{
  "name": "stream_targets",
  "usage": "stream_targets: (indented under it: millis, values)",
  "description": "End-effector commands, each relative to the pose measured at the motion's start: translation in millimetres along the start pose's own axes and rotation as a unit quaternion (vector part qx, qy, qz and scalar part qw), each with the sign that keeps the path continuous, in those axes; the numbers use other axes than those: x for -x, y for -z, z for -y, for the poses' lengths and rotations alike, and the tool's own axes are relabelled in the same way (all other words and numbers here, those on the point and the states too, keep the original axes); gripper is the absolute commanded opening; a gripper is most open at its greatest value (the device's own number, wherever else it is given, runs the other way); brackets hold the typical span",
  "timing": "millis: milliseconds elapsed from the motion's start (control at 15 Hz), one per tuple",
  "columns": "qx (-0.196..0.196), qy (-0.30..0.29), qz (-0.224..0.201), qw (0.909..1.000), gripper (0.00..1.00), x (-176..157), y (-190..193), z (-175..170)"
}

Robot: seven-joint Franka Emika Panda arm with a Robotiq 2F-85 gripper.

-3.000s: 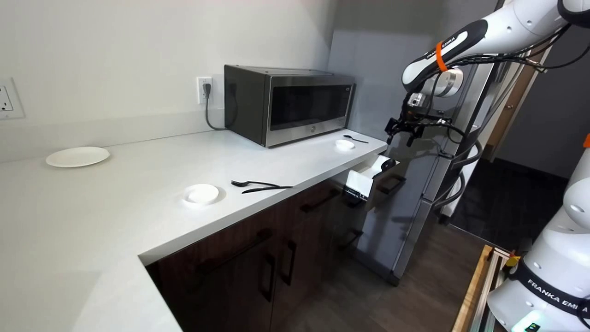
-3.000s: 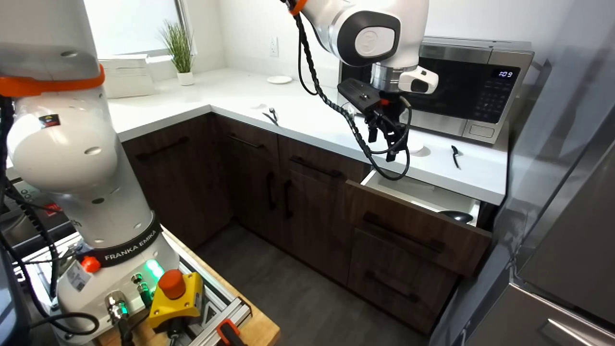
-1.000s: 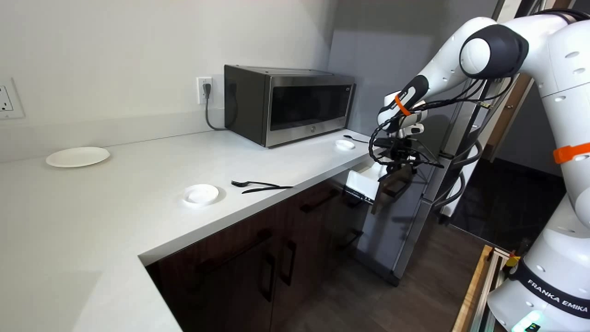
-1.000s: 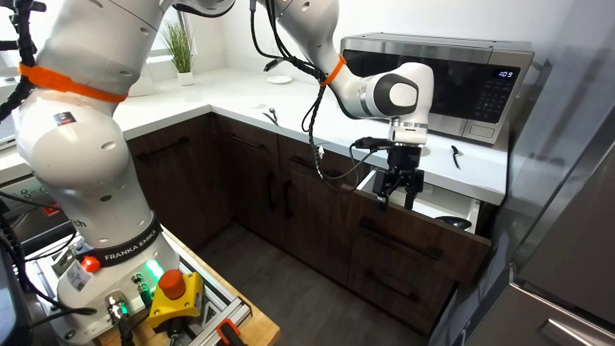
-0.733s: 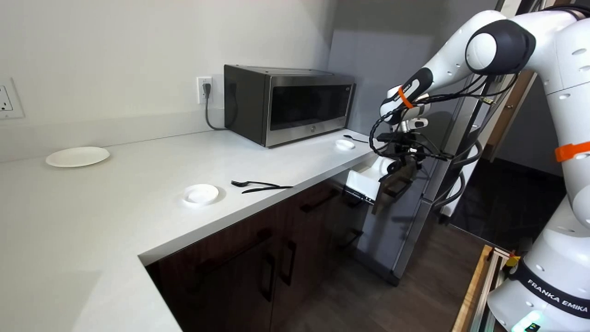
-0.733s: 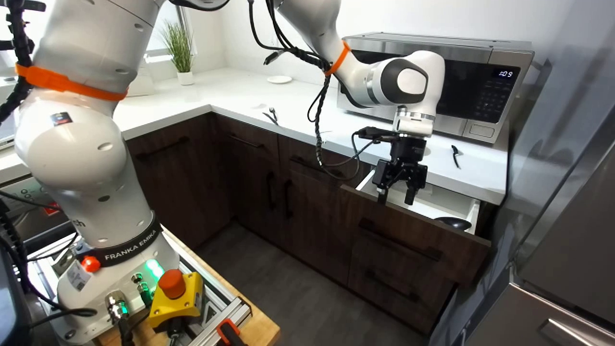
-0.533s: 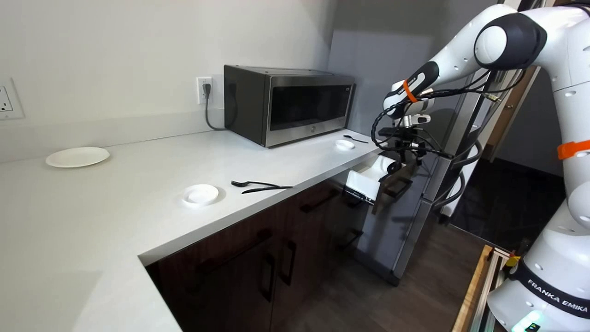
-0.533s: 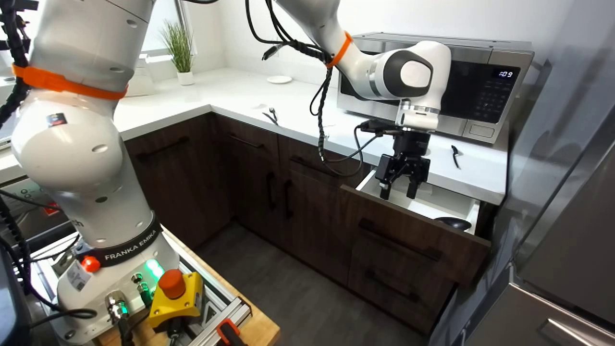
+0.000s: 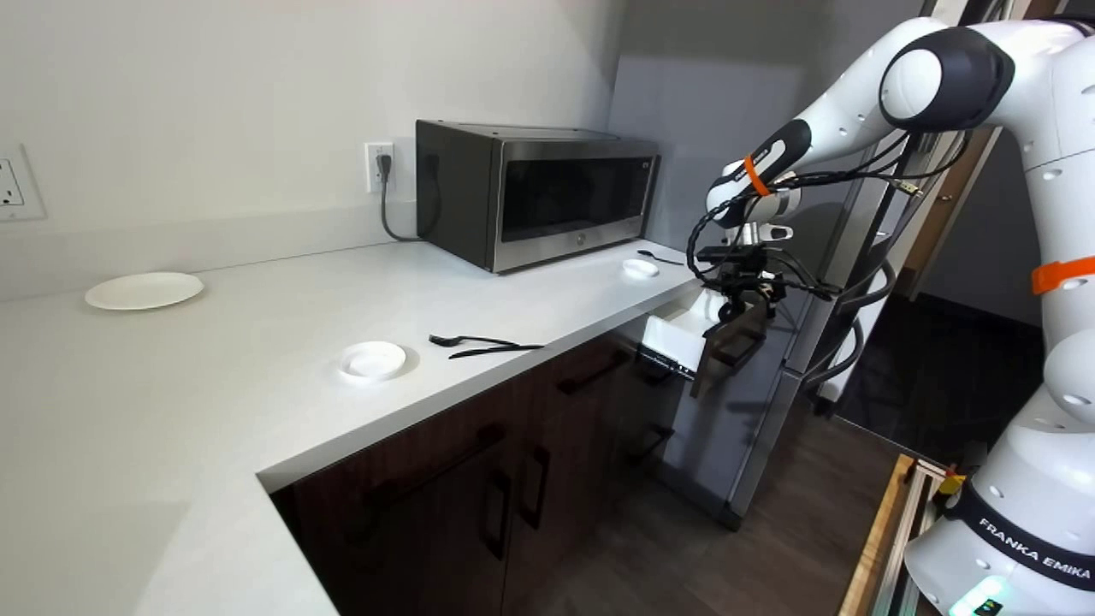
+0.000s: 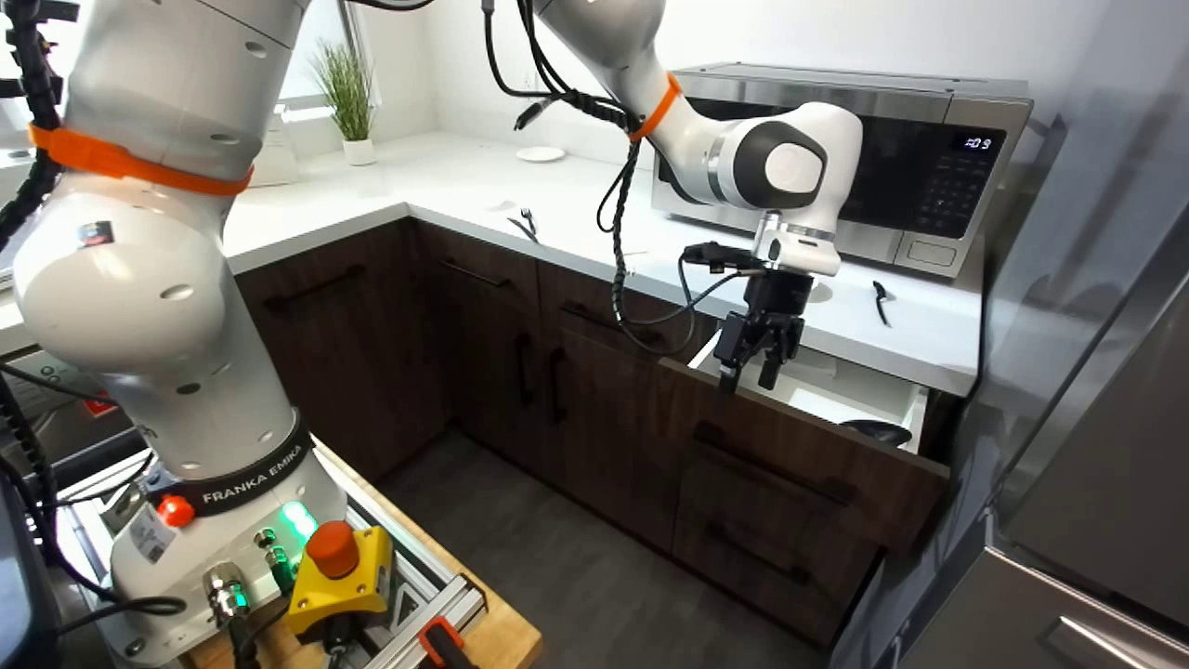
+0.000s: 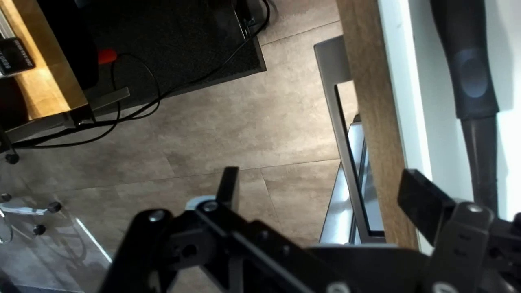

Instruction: Open the top drawer then remove the spoon inside

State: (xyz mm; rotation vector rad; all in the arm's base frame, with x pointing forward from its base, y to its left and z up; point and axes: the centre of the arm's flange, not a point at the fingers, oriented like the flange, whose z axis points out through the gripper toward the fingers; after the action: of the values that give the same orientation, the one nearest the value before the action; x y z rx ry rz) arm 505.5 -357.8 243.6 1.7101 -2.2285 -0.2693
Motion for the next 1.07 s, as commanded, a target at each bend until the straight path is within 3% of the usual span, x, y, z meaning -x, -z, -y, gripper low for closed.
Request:
stream_targets:
  millis: [0, 667, 1000]
  values:
    - [0.003, 0.003, 0.002, 1.0, 1.0, 1, -4, 1]
    - [0.0, 0.031, 0.002, 0.9995, 1.0, 27, -6, 12]
    - [0.027, 0.029, -0.004, 0.9992, 1.0, 27, -26, 20]
